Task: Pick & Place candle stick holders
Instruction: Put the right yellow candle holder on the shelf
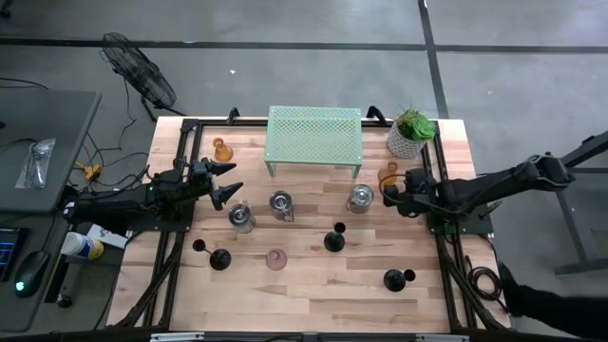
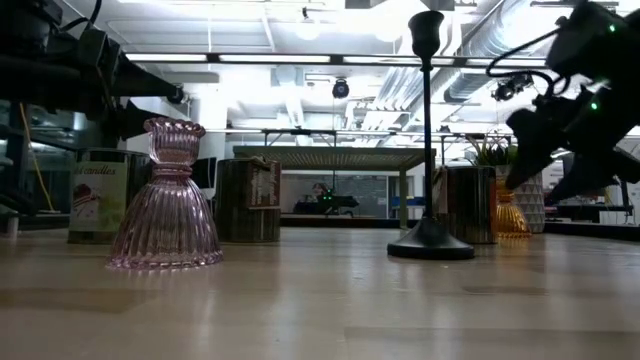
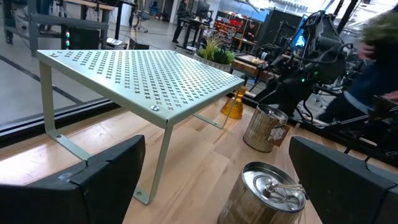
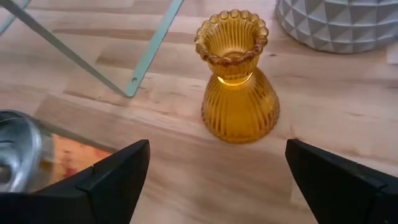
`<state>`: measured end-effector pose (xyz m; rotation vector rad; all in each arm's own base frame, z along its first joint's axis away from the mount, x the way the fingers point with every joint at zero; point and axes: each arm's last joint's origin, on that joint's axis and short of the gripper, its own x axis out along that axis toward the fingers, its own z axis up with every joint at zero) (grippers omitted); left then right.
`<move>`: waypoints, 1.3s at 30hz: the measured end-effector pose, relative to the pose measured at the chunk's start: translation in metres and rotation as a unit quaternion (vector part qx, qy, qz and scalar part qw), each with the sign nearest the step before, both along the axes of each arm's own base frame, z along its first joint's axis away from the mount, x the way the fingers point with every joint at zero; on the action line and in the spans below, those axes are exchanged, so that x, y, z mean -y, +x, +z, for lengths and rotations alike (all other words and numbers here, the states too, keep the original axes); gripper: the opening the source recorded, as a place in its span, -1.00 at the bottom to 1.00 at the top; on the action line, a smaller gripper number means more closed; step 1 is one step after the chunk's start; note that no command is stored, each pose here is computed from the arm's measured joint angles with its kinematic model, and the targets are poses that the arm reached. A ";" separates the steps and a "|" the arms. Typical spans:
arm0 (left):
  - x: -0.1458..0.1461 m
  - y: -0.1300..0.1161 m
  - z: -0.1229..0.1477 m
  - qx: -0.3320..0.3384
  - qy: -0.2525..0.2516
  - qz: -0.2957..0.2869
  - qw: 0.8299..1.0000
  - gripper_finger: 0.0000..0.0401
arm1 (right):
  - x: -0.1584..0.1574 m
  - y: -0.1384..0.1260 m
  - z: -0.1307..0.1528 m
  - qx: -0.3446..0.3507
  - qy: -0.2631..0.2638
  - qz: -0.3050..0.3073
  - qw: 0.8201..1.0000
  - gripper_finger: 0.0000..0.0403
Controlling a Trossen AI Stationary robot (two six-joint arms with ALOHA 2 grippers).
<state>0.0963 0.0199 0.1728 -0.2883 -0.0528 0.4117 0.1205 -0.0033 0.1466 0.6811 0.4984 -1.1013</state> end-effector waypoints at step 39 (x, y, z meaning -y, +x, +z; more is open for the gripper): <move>0.000 0.000 0.000 0.000 0.000 0.000 1.000 0.95 | 0.022 0.020 -0.044 -0.006 -0.189 -0.033 0.981 0.83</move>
